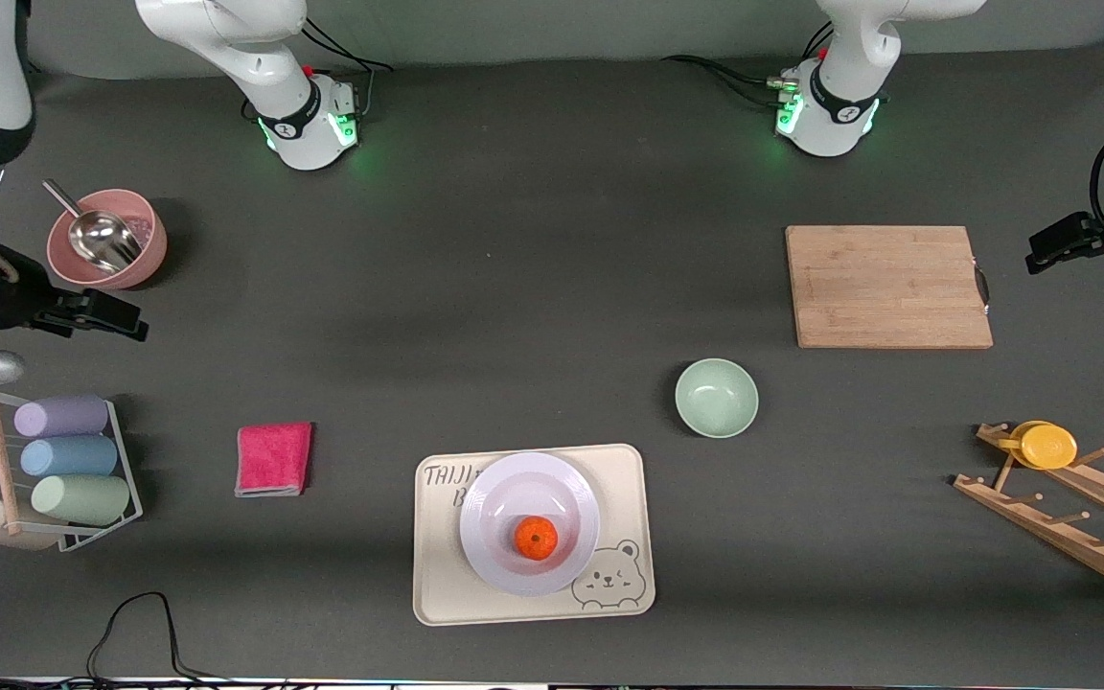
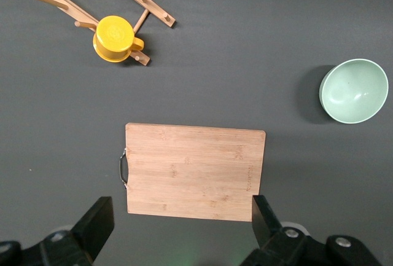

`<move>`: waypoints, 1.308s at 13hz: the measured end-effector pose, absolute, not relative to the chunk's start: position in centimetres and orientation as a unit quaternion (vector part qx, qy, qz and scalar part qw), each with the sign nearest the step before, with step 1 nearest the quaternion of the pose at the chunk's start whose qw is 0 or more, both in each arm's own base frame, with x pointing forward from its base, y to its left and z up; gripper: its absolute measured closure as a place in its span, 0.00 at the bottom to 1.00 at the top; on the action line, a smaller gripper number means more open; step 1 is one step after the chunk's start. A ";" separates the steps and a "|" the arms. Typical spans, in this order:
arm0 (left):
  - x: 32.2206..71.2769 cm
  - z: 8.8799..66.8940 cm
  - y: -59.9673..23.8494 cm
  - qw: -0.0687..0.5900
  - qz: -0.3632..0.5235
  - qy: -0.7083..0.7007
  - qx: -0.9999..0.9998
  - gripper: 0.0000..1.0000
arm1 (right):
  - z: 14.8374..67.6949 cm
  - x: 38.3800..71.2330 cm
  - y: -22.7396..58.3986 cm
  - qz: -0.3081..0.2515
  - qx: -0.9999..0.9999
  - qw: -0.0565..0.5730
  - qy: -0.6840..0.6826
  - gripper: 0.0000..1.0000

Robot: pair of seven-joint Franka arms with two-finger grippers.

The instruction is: Place orange and plate with both arms

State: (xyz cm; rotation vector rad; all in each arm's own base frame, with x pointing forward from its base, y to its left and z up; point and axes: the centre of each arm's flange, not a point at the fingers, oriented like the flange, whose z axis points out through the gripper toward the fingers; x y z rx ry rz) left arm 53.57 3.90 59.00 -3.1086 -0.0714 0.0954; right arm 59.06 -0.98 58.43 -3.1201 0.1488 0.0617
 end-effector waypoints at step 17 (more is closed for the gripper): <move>53.7 58.9 4.6 0.015 0.028 -0.029 -0.999 0.00 | 60.0 57.3 -3.9 0.028 -0.999 0.007 0.036 0.00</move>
